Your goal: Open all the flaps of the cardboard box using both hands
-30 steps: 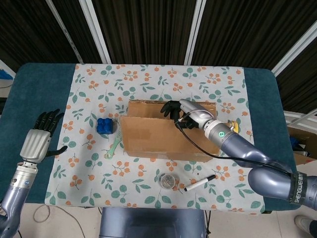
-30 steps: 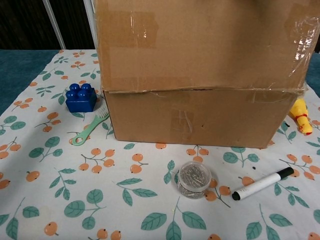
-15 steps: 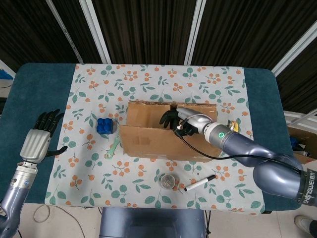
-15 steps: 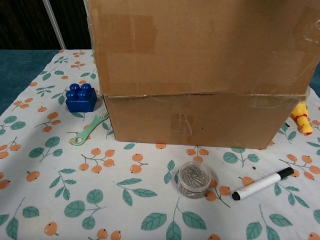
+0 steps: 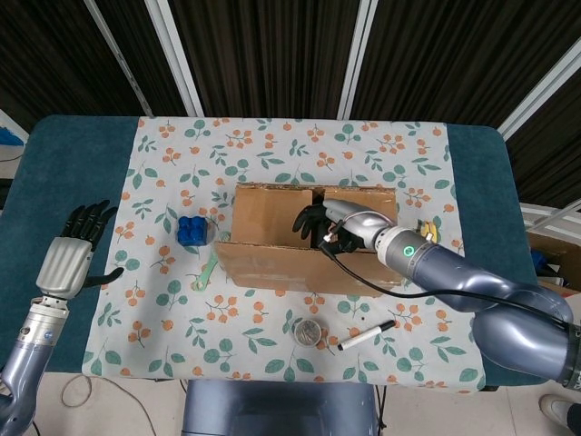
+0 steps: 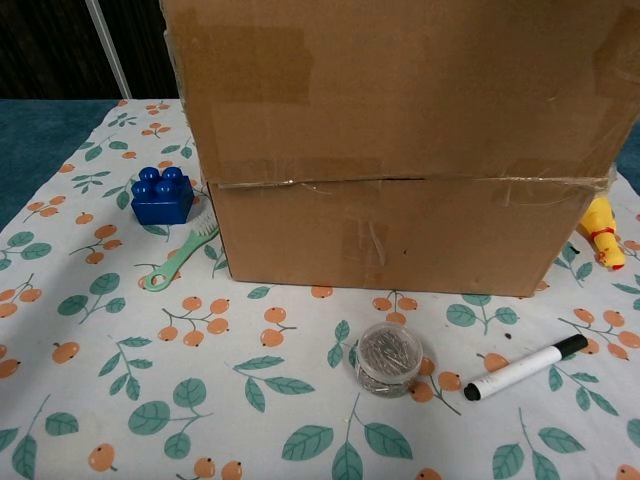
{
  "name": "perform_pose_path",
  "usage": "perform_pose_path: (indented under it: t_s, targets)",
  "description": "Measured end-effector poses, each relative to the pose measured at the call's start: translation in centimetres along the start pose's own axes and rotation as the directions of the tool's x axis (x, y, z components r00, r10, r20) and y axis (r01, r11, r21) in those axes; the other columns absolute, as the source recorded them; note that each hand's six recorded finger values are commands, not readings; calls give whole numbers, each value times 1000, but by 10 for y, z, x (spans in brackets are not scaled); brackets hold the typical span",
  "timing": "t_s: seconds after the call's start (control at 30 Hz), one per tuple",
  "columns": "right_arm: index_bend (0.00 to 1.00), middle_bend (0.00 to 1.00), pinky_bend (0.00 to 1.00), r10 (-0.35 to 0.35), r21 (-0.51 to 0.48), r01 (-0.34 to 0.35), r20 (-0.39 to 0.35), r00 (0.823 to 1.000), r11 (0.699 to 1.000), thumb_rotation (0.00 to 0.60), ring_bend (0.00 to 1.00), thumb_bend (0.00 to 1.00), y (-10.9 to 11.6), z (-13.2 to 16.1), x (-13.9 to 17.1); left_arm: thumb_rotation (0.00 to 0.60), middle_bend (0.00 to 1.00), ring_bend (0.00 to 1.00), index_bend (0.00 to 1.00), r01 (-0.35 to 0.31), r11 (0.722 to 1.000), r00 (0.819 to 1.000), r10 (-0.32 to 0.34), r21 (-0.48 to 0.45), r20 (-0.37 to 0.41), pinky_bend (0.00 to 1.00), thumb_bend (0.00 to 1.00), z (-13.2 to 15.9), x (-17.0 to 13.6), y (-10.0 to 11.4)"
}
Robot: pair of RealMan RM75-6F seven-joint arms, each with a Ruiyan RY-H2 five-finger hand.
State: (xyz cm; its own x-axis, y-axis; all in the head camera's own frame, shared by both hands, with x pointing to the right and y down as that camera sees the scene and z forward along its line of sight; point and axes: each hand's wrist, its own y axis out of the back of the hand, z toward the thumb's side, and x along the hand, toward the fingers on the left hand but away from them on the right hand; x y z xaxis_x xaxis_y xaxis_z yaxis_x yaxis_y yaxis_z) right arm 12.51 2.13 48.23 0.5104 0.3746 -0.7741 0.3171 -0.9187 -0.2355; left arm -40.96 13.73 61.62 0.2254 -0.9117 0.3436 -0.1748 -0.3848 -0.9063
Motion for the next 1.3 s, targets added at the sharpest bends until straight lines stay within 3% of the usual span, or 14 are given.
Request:
perform_pose_path:
  t_s: [0.3,0.8,0.9,1.1,1.3]
  targets:
    - [290,343,661,59,33,-60,37,998,998,600,405,938,-10,1,11,600,0,0,0,2,1000,1000,-2,-1,0,0,130,0,0,0]
    - [285,334,663,146,27,-148,54,988,989,600,404,939,-48,-2,34,600,0,0,0,5,1000,1000,-5,-2,5,0,129,1,-1,-1]
    - [282,310,617,148,25,-150,52,988,988,600,386,915,-52,-4,36,600,0,0,0,5,1000,1000,-5,-2,6,0,130,1,-1,-1]
    - [276,240,460,67,26,-67,21,998,997,600,317,716,-39,-9,34,600,0,0,0,6,1000,1000,-6,-1,5,0,129,0,-1,0]
    - [221,145,307,-122,102,124,-26,992,987,600,187,606,-10,-23,34,600,0,0,0,12,1000,1000,-12,5,3,0,130,0,-1,-1]
